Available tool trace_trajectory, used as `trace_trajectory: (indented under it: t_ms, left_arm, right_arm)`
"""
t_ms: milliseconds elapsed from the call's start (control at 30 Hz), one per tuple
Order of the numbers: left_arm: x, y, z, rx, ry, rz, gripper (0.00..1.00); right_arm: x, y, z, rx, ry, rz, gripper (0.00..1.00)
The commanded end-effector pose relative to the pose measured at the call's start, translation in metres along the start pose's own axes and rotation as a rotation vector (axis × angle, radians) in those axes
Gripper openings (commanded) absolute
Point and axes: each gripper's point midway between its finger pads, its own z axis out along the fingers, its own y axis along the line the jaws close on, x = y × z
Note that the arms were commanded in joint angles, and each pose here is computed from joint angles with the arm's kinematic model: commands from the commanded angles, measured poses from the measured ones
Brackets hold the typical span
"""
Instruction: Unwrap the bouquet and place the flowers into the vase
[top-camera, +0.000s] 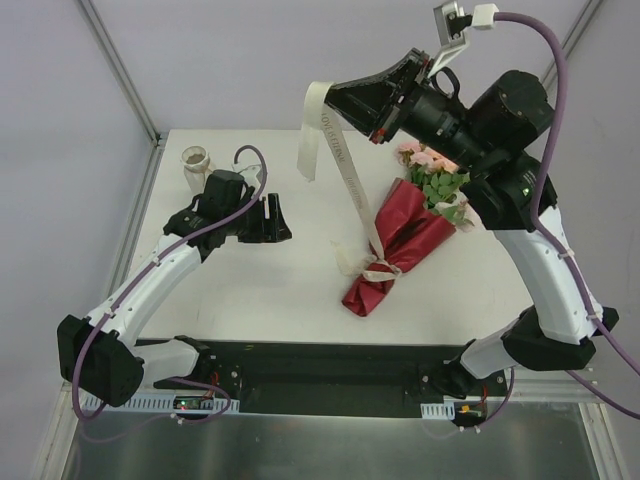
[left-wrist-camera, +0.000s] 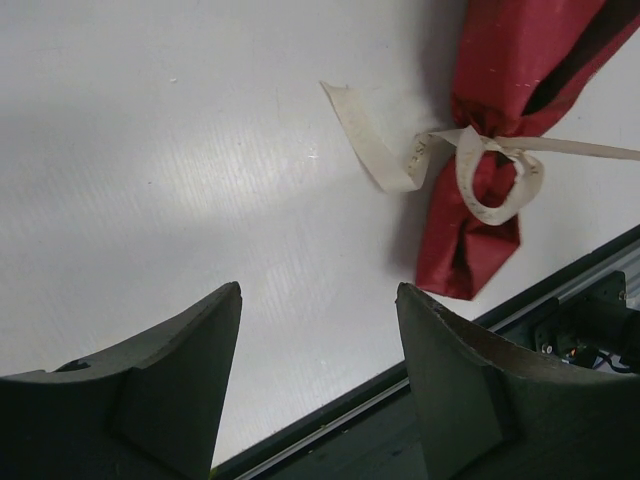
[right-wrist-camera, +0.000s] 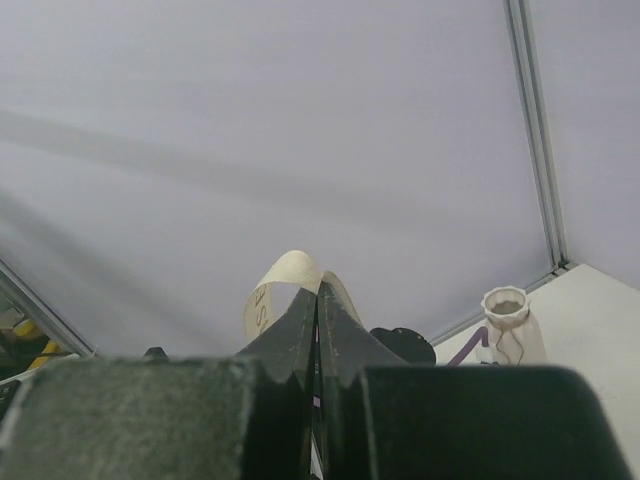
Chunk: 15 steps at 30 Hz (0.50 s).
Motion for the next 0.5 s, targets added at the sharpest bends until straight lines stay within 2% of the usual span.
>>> trace_trajectory:
  t_ms: [0,167,267,300,333,367,400,467]
  left_arm:
    - [-0.011,-0.007,-0.005,0.030,-0.027,0.034,0.63]
    - [-0.007,-0.005,-0.008,0.024,-0.032,0.028,0.63]
    - [-0.005,-0.003,-0.012,0.012,-0.047,0.018,0.63]
    - [-0.005,0.001,-0.013,-0.008,-0.060,0.014,0.62]
    - [-0.004,0.004,-0.014,-0.017,-0.066,0.009,0.62]
    - [-0.006,0.004,-0.019,-0.022,-0.088,0.011,0.62]
    - [-0.006,0.007,-0.021,-0.039,-0.101,0.011,0.62]
    - [-0.006,0.010,-0.026,-0.049,-0.124,0.008,0.62]
  right_arm:
    - [0.009,-0.006,0.006,-0.001,0.000,0.022,0.00]
    - [0.051,-0.042,0.003,0.126,0.095,0.047,0.00]
    - [0.098,-0.080,0.000,0.261,0.225,0.082,0.02]
    - [0.129,-0.101,-0.003,0.331,0.325,0.123,0.10]
    - [0.144,-0.111,-0.005,0.365,0.380,0.144,0.12]
    - [0.141,-0.116,-0.005,0.383,0.398,0.156,0.17]
    - [0.169,-0.136,-0.011,0.449,0.497,0.190,0.25]
    - [0.175,-0.159,-0.018,0.516,0.541,0.219,0.51]
